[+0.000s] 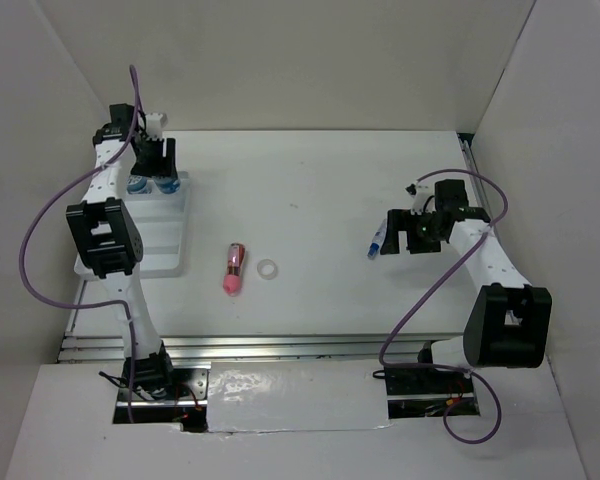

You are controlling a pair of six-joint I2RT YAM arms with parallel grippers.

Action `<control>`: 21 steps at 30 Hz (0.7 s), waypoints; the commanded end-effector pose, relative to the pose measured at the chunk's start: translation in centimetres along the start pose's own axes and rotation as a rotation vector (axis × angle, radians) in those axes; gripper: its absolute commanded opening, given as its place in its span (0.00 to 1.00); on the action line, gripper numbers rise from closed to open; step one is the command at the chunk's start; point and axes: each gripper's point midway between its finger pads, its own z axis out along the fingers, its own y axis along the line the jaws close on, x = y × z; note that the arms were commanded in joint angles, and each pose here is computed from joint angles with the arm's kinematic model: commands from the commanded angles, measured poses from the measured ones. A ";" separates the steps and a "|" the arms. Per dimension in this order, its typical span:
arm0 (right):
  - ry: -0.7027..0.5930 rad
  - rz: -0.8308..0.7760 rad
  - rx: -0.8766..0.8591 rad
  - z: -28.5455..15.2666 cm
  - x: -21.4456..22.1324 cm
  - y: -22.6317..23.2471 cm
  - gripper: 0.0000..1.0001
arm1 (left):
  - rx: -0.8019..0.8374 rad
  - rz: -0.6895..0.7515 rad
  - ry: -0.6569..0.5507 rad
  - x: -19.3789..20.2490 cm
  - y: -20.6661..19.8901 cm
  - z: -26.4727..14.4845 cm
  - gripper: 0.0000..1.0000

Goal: Sort the stationery into containers
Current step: Place the stationery in the storage box.

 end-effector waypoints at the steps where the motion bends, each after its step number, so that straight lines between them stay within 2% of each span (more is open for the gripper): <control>1: -0.041 -0.039 0.003 -0.1 -0.7 0.3 1.00 | -0.026 0.012 -0.117 -3.8 0.7 -0.7 0.33; 21: -0.027 -0.042 0.005 0.4 -0.4 0.4 1.00 | -0.057 0.018 -0.091 -2.6 2.0 3.3 0.36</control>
